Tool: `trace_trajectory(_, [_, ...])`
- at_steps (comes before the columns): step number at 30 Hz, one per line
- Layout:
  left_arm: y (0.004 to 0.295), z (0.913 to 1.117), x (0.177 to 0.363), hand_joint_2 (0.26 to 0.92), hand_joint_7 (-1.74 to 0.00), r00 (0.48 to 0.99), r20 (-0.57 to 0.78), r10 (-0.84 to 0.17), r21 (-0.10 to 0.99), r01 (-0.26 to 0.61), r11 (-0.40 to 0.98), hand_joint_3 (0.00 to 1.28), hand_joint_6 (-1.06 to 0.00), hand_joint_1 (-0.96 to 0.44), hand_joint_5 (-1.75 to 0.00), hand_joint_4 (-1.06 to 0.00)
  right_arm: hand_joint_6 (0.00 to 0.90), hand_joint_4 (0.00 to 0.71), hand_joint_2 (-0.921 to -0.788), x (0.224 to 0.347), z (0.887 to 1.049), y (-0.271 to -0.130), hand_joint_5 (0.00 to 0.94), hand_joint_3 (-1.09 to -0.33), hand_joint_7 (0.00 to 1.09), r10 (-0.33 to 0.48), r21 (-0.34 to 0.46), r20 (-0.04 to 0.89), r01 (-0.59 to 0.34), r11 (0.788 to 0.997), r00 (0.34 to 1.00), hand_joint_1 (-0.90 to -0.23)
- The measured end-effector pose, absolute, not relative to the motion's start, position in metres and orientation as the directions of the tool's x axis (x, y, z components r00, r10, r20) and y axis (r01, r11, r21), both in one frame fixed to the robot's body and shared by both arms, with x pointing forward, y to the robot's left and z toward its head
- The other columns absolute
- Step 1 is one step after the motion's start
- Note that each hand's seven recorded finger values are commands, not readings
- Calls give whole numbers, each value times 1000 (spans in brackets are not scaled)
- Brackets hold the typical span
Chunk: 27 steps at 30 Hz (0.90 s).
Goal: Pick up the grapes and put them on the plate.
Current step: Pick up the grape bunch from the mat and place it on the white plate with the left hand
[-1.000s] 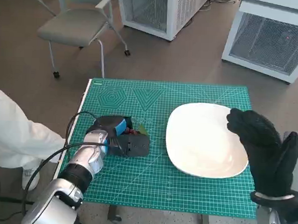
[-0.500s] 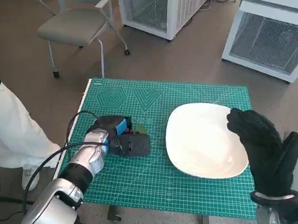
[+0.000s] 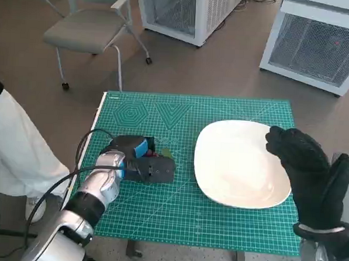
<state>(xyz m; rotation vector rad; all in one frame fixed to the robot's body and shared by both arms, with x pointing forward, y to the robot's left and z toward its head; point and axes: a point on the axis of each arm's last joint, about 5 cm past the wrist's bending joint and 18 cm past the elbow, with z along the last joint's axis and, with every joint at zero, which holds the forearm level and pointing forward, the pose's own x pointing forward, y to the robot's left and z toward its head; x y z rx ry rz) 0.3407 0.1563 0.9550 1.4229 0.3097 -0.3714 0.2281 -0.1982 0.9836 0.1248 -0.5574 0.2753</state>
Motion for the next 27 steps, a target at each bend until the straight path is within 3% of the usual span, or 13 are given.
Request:
trace_trajectory(10, [150, 980, 325, 894, -835, 918, -369, -144, 911, 388, 140, 112, -759, 5, -1428, -619, 217, 423, -921, 229, 985, -198, 889, -603, 1040, 224, 41, 546, -292, 955, 808, -340])
trace_trajectory(21, [150, 1023, 298, 856, -789, 954, -138, -267, 962, 193, 193, 140, -802, 5, -1372, -676, 218, 424, -921, 230, 987, -197, 888, -602, 1038, 224, 41, 554, -295, 955, 802, -339])
trace_trajectory(27, [152, 1041, 289, 678, -1157, 954, -56, -293, 969, 123, 216, 496, -687, 2, -1298, -658, 219, 424, -921, 230, 986, -196, 887, -602, 1037, 223, 42, 554, -295, 954, 802, -338])
